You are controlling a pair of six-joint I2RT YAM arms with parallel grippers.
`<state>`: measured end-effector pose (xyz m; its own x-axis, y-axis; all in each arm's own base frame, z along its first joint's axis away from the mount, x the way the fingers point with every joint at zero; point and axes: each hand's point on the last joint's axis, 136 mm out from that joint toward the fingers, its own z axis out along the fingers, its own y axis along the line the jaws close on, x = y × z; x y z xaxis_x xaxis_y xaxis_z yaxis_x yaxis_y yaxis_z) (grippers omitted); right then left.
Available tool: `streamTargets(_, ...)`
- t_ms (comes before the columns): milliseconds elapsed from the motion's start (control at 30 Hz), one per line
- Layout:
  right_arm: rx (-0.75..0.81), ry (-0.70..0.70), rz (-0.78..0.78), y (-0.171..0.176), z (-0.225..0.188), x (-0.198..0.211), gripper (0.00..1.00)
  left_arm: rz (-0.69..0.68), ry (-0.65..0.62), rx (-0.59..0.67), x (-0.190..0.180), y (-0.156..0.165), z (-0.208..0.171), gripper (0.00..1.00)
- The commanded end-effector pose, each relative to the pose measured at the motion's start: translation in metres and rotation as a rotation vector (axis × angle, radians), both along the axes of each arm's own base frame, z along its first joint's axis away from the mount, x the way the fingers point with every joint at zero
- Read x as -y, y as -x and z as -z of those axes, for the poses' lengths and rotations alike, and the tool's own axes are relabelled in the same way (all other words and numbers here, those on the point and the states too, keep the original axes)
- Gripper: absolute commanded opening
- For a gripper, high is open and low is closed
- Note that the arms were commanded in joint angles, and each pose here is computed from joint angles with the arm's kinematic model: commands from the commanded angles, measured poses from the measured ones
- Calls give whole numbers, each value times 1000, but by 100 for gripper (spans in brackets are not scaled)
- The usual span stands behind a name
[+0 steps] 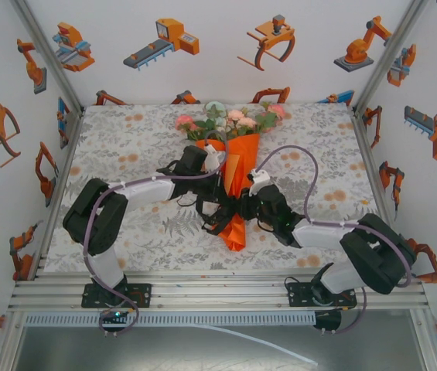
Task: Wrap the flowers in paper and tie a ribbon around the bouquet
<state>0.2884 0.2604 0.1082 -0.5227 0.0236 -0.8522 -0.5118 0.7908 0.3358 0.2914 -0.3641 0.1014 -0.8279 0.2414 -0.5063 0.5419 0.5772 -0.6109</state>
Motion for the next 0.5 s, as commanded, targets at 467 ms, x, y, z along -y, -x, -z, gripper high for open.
streamTargets(467,33,8,-7,12,-24,11,22,17,83,68,4,-2,-30,0)
